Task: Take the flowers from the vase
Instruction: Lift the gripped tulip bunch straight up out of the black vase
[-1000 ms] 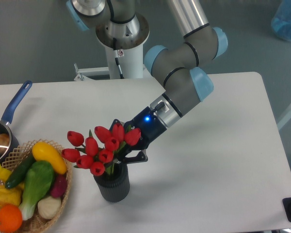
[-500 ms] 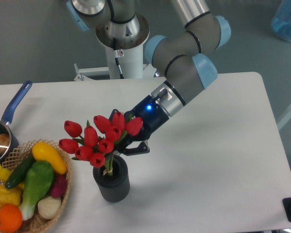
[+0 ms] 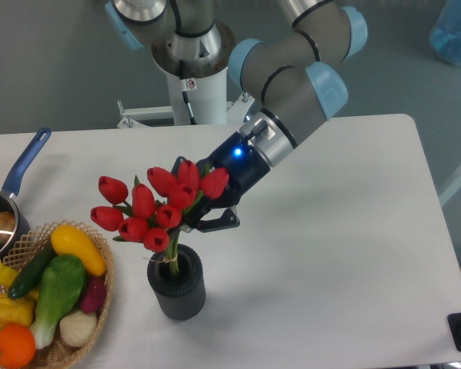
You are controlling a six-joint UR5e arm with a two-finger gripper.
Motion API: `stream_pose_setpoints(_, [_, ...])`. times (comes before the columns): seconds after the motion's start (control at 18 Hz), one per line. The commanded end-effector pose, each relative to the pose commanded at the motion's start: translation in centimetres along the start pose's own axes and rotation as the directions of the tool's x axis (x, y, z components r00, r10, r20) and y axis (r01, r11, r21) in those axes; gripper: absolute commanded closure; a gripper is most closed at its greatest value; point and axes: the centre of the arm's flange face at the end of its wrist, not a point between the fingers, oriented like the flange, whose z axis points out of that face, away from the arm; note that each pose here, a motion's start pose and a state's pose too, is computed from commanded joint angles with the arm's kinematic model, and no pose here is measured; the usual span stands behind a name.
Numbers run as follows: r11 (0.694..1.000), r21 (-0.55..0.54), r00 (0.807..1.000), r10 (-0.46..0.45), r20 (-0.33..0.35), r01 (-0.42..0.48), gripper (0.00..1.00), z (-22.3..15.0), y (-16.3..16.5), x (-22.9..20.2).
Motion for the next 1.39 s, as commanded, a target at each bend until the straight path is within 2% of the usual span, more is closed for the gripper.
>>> stream_pose_setpoints(0.17, [1.0, 0.013, 1.0, 0.004, 0.004, -0.004, 0.82, -0.5, -0.4, 0.1])
stream_pose_setpoints(0.39, [0.996, 0.086, 1.0, 0.002, 0.002, -0.002, 0.82, -2.2, -1.2, -0.1])
stream_pose_setpoints(0.61, [0.996, 0.092, 1.0, 0.013, 0.007, -0.013, 0.82, -2.6, -2.0, 0.1])
stream_pose_setpoints(0.83, [0.987, 0.161, 1.0, 0.001, 0.028, -0.005, 0.82, -5.7, -3.5, -0.2])
stream_pose_setpoints(1.0, [0.985, 0.172, 0.999, -0.005, 0.04, -0.002, 0.82, -6.6, -3.6, -0.5])
stream_pose_setpoints(1.39, [0.989, 0.146, 0.987, -0.039, 0.153, 0.016, 0.82, -12.1, -3.7, -2.5])
